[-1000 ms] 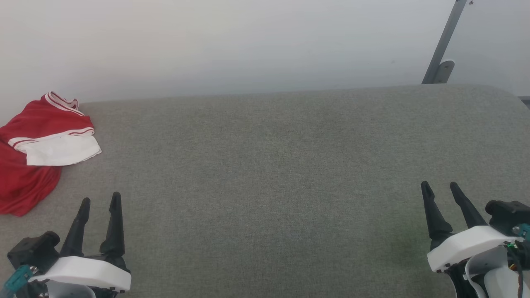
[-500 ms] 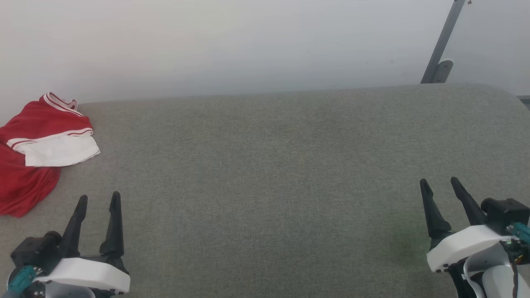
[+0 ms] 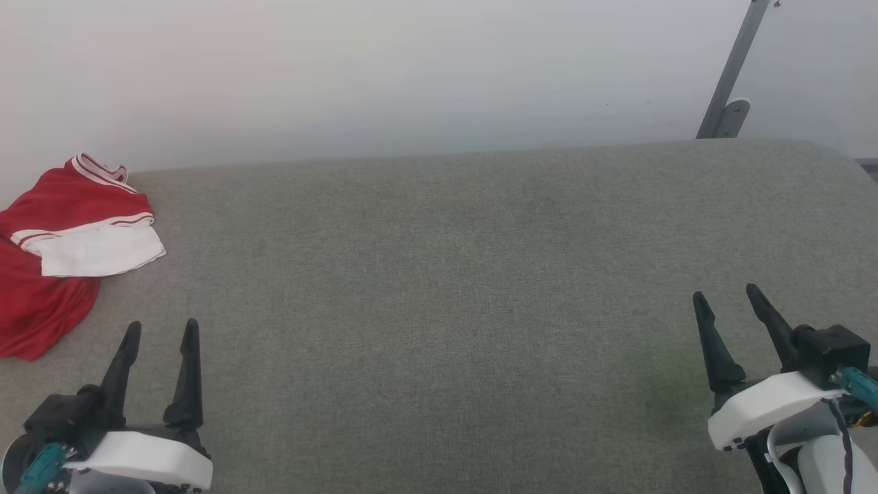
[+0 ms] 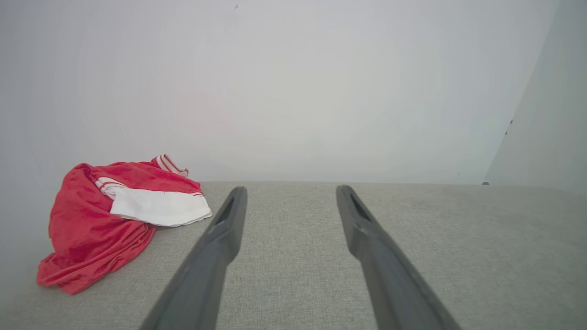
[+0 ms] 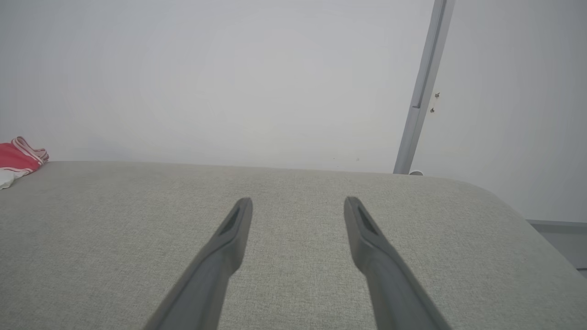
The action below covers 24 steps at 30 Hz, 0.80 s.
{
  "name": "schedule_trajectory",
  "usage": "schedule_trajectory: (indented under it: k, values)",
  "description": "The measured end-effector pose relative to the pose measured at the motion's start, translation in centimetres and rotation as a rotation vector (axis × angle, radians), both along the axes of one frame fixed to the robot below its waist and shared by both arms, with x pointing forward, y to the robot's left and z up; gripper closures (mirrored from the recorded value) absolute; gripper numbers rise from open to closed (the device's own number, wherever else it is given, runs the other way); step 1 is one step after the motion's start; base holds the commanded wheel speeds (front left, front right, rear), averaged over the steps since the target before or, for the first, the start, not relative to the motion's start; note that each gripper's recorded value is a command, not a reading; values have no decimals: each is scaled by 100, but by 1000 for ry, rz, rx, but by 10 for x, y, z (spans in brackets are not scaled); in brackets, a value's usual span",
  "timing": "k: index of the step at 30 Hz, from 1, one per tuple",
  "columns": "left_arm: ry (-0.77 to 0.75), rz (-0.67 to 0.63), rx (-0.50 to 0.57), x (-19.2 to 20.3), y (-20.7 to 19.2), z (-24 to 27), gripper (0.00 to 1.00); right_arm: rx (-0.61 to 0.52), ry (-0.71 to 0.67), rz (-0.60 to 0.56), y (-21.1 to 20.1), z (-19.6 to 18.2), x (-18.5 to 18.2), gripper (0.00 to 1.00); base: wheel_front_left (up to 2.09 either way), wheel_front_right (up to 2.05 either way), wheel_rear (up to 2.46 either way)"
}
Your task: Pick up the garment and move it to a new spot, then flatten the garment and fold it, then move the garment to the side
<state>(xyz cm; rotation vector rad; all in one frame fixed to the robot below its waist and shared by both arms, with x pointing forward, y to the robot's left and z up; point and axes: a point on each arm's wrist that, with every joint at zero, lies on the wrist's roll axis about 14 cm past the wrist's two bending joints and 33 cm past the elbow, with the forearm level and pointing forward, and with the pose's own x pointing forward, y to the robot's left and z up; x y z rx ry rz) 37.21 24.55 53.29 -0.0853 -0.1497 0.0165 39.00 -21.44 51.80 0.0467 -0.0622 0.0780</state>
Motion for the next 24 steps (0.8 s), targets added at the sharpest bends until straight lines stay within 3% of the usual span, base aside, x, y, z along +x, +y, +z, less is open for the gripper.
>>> schedule_trajectory:
  k: [15,24]
  values:
    - [11,3,-8,-1,1,-4,0,-2,-5,2,1,1,1,0,0,0,0]
    - [-1,111,-47,-19,37,-1,0,-7,-13,91,31,5,12,0,0,0,0]
